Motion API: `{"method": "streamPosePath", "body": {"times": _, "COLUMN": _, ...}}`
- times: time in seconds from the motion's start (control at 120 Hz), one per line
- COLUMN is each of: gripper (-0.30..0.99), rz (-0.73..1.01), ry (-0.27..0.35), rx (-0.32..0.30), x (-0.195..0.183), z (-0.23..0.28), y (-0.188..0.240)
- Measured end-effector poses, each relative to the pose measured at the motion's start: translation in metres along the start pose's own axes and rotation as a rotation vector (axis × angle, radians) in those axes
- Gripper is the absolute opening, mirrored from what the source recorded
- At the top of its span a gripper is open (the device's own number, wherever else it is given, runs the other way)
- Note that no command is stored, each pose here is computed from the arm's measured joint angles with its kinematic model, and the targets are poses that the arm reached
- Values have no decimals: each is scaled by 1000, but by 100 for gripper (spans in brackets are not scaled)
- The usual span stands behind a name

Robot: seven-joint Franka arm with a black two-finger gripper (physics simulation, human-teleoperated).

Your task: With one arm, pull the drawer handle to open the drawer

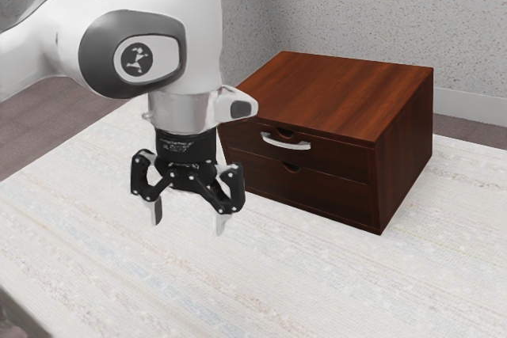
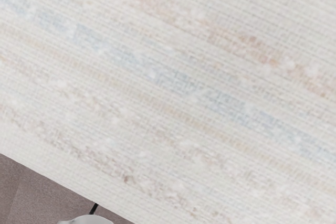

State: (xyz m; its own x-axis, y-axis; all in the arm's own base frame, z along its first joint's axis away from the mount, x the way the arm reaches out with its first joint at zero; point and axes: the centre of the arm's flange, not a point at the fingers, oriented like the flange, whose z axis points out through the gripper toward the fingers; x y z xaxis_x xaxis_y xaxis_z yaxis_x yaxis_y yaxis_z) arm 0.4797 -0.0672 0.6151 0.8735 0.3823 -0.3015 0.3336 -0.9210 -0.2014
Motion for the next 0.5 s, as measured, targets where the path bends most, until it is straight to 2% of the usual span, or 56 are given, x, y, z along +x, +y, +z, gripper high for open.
{"method": "streamPosePath", "body": {"times": 0.083, "gripper": 69, "rz": -141, "ry": 135, "rx": -88, "x": 13, "z": -14, "y": 9}}
{"method": "streamPosePath", "body": {"times": 0.167, "gripper": 69, "rz": -275, "ry": 219, "rx": -180, "x": 21, "z": -32, "y": 9}}
{"method": "streamPosePath", "body": {"times": 0.258, "gripper": 69, "rz": -408, "ry": 256, "rx": -260, "x": 30, "z": -41, "y": 7}}
{"method": "streamPosePath", "body": {"times": 0.4, "gripper": 69, "rz": -603, "ry": 262, "rx": -350, "x": 63, "z": -50, "y": 5}}
{"method": "streamPosePath", "body": {"times": 0.5, "gripper": 69, "rz": -726, "ry": 285, "rx": -442, "x": 49, "z": -62, "y": -14}}
